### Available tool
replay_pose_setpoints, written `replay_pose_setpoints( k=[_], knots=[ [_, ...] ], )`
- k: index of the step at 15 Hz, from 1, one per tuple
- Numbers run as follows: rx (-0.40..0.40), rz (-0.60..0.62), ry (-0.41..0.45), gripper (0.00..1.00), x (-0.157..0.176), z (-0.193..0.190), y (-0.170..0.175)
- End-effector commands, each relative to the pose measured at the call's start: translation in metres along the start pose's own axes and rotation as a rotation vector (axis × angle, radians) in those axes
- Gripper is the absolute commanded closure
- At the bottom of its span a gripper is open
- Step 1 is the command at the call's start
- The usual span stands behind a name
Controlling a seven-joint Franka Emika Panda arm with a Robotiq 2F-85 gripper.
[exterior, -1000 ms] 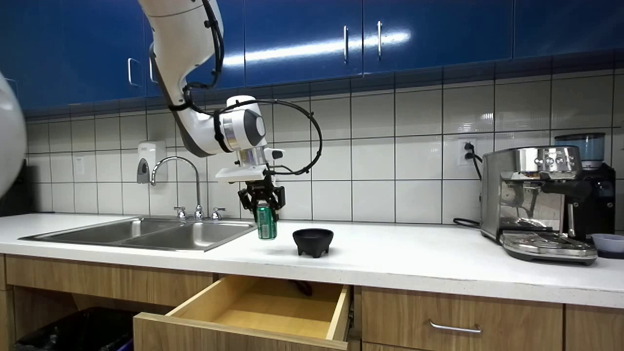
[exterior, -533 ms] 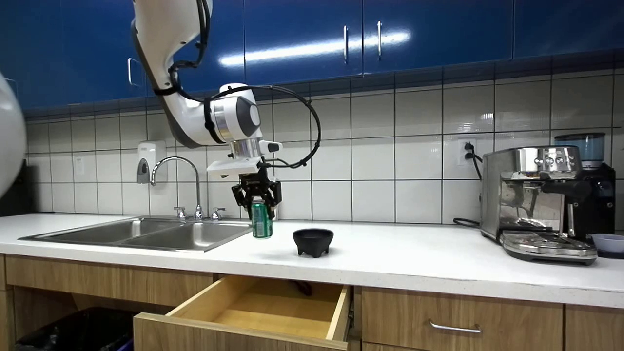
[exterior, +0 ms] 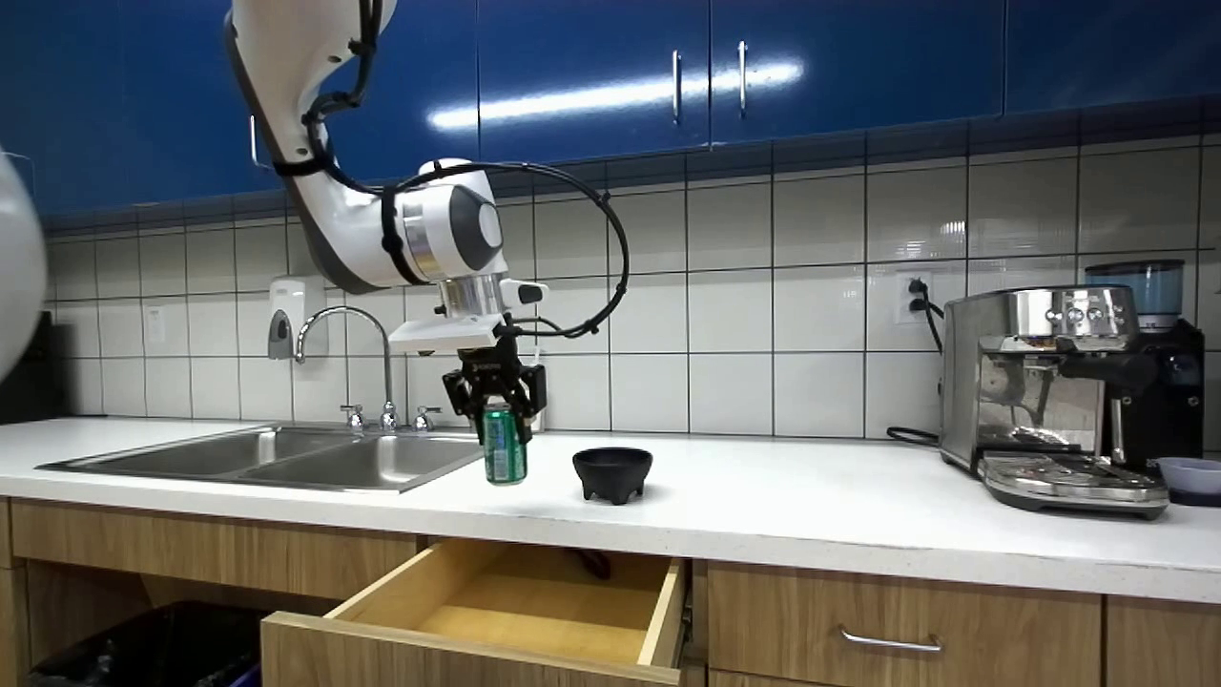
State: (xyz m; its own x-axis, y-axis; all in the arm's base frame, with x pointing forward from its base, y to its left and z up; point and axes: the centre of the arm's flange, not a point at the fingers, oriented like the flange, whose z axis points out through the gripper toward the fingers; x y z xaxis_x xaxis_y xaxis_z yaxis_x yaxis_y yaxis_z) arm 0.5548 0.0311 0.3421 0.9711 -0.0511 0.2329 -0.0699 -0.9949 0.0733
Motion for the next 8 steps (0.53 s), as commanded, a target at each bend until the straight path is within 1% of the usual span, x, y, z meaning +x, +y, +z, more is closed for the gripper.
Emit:
replay_pose_setpoints(
  k=[1, 3, 8],
  knots=[
    [-0.008, -0.03, 0.012, 0.62, -0.024, 0.001, 0.01],
    [-0.034, -0.043, 0.02, 0.62, -0.031, 0.01, 0.009],
    [-0.054, -0.107, 0.019, 0.62, -0.044, 0.022, 0.007]
  ],
)
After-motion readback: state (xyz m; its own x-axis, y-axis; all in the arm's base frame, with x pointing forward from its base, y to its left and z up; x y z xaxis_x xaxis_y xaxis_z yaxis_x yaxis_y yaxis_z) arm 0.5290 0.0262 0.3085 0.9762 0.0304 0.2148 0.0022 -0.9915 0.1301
